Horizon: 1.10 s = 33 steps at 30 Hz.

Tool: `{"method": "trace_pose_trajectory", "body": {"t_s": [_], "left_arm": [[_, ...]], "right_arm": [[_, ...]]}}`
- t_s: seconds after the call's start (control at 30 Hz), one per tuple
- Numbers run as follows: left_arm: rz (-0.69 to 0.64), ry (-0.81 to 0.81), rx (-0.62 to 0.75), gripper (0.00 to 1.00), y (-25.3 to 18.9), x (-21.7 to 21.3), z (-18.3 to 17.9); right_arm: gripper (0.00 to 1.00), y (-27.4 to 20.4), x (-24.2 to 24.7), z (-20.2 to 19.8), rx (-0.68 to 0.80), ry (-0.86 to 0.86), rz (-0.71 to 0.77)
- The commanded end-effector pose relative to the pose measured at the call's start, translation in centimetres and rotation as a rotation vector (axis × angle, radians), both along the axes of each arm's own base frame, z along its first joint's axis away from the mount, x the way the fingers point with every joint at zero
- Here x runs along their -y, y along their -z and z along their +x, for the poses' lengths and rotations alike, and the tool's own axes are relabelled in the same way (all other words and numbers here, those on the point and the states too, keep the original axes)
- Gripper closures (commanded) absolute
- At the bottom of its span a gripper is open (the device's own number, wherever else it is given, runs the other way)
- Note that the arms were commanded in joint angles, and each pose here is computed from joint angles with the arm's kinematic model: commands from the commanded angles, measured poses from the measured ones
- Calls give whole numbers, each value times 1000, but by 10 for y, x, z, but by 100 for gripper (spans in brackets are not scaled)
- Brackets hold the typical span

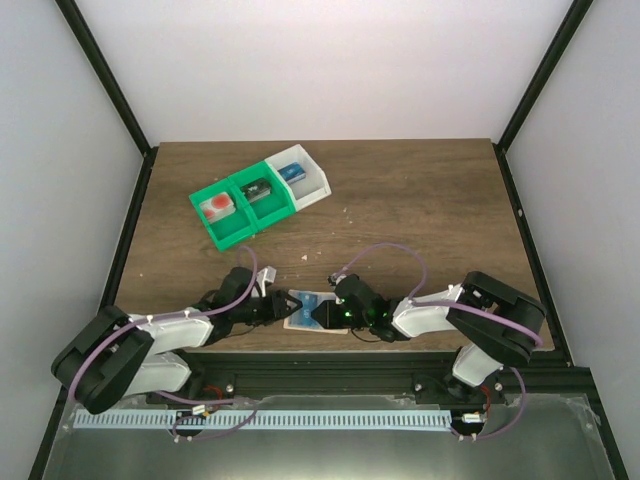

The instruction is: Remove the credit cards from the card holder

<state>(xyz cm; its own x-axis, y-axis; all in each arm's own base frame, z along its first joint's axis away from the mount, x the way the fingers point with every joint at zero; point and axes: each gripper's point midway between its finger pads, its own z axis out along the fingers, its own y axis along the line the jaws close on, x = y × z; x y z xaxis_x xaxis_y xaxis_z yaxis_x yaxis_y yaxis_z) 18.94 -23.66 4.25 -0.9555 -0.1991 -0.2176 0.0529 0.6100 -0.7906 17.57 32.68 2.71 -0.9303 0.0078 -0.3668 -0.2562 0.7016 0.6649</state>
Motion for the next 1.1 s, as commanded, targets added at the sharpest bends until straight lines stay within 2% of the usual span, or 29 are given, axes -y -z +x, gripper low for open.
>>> {"method": "trace_pose_trajectory", "body": {"t_s": [0.0,0.1,0.4,0.6,0.73,1.07], "left_arm": [[-46,15,11,49,-4,6,-1],[-62,21,10,51,-6,8,-2],[-74,32,10,66,-10,11,-1],[-84,45,-5,82,-6,13,-4],[-66,50,-5,100,-5,13,-3],[6,48,26,100,-11,6,1]], "right_arm": [[83,15,10,-6,-35,-1,-43],[83,16,10,-6,-37,-1,-45],[83,16,8,-6,-37,-9,-43],[82,10,4,-5,-26,-22,-32],[80,0,1,-3,-11,-28,-18],[64,-47,4,-6,33,-51,12]]}}
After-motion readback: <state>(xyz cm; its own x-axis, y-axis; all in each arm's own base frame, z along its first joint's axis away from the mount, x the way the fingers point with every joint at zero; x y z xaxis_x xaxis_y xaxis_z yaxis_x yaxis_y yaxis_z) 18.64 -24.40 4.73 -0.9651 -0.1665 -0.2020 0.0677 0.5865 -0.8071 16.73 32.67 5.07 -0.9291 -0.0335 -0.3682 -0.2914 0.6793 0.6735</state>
